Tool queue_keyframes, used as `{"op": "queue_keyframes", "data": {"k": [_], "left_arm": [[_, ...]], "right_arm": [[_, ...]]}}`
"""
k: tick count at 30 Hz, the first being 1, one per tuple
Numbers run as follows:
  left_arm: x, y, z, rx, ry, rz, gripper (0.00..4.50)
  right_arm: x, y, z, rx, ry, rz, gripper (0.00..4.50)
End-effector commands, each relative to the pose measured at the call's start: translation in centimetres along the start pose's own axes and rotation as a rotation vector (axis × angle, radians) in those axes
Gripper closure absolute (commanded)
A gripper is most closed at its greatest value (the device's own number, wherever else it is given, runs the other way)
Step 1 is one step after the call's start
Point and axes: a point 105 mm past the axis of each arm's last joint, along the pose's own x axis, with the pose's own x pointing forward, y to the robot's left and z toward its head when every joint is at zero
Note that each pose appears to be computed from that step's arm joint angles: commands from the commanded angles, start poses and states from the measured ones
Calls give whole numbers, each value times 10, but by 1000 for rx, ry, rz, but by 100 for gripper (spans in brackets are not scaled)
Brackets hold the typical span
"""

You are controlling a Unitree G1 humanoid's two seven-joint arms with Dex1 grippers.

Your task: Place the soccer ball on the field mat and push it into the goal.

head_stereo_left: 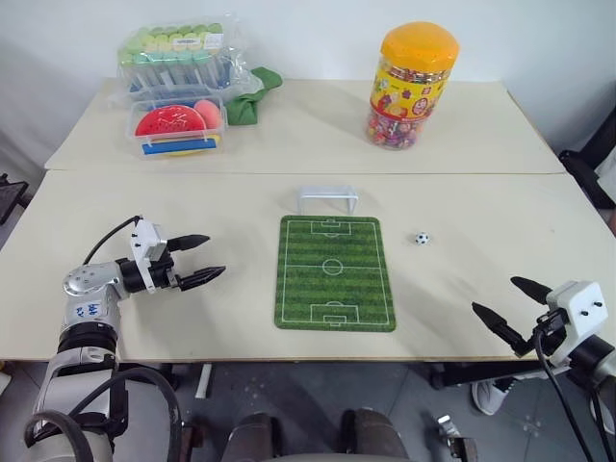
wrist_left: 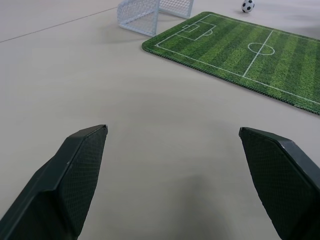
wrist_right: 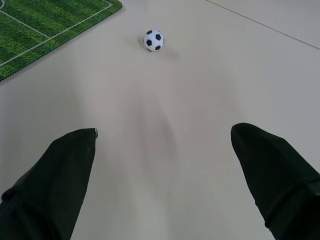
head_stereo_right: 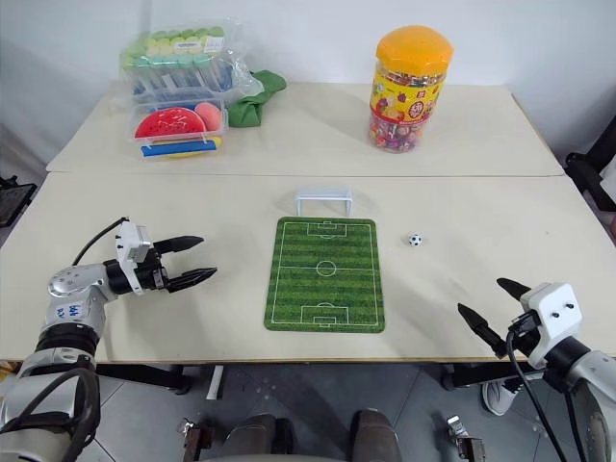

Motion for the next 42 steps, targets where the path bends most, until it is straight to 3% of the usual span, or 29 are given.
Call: {"op": "queue_keyframes", "data": {"k": [1,12,20,33,42], "left_arm": [[-3,2,10,51,-15,-3,2],[6,2,29,31,-53,30,2],[20,-25,48,79,-172,-52,2],[9,-61,47,75,-234,-223,2],[-9,-77,42,55,-225,-209,2]], "right_arm": [[-4,-7,8,-28,-10,-13,0],[-4,-36,41,-2,-17,-154,0],[55,-35,78,67,-43,-31,0],[124,-28,59,69,39,158,0],[160,-12,42,68,66,256,0]]}}
